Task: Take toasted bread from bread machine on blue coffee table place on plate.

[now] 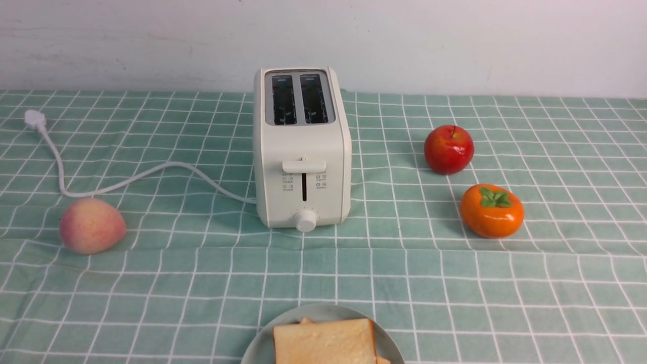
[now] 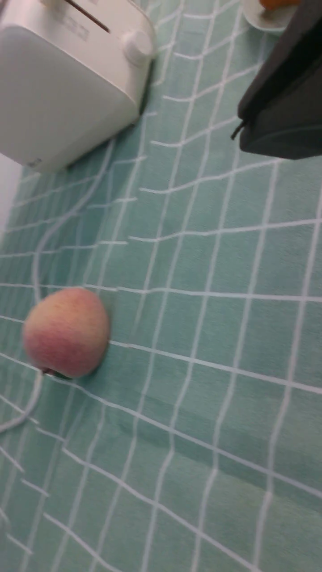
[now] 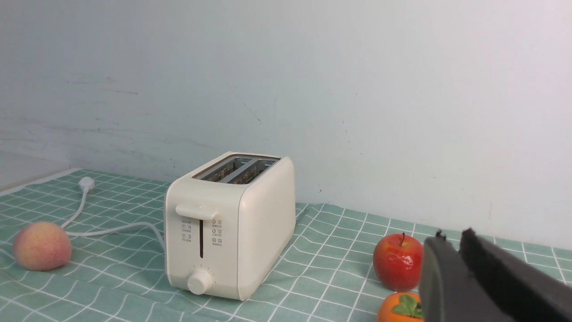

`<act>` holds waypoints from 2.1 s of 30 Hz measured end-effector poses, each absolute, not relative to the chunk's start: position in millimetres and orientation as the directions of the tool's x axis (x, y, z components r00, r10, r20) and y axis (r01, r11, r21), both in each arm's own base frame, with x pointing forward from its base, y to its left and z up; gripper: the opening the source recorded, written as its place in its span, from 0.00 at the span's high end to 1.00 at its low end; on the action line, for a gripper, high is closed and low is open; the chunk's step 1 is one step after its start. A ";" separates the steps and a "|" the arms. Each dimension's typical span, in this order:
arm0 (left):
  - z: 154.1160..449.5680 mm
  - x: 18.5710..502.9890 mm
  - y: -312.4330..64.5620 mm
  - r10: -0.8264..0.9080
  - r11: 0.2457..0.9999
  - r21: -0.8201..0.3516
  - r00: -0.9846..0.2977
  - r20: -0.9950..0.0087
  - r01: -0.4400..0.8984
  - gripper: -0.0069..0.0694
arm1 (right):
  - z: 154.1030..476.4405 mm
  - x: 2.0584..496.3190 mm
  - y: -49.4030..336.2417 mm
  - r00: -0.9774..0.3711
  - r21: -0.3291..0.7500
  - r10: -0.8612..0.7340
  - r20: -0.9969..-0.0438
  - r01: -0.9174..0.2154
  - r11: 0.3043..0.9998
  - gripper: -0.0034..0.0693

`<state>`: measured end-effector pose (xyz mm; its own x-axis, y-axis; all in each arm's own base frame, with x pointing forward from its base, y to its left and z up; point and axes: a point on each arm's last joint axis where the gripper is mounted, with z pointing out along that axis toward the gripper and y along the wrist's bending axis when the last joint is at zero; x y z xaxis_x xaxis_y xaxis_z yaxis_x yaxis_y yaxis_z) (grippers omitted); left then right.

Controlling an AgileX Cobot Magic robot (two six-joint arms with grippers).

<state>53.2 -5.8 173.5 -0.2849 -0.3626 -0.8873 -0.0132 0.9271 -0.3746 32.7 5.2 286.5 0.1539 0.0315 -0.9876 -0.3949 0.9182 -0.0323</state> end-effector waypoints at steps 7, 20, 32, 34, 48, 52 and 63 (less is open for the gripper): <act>169.2 52.2 -5.7 -0.353 0.931 -0.365 -0.321 -0.879 -0.027 0.93 | 286.6 32.6 5.2 0.156 -0.035 0.029 -0.987 -0.394 0.918 0.86; 169.1 52.2 -5.7 -0.353 0.931 -0.364 -0.322 -0.878 -0.027 0.92 | 286.6 32.6 5.2 0.156 -0.035 0.029 -0.987 -0.394 0.918 0.83; 169.1 52.2 -5.6 -0.352 0.931 -0.363 -0.322 -0.879 -0.028 0.91 | 286.7 32.5 5.4 0.154 -0.028 0.037 -0.987 -0.398 0.917 0.81; 169.1 52.2 -5.6 -0.352 0.931 -0.363 -0.322 -0.879 -0.028 0.91 | 286.8 32.0 6.6 0.139 0.010 0.075 -0.987 -0.416 0.909 0.81; 169.0 52.2 -5.6 -0.352 0.931 -0.363 -0.323 -0.878 -0.028 0.89 | 284.5 26.0 18.2 0.092 0.035 0.101 -0.991 -0.546 0.837 0.78; 168.9 52.2 -5.6 -0.352 0.931 -0.363 -0.324 -0.878 -0.028 0.89 | 278.2 27.5 19.4 0.063 0.039 0.087 -0.994 -0.541 0.840 0.78; 168.7 52.1 -5.4 -0.347 0.934 -0.357 -0.325 -0.880 -0.030 0.89 | 188.6 52.6 8.0 -0.205 0.043 0.018 -0.979 -0.120 0.992 0.76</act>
<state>52.1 -5.4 168.7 -0.3247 -0.3469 -0.8799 -0.0295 0.9336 -0.3571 52.6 8.0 188.6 -0.2054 0.0176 -0.9785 -0.1205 0.9918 0.0431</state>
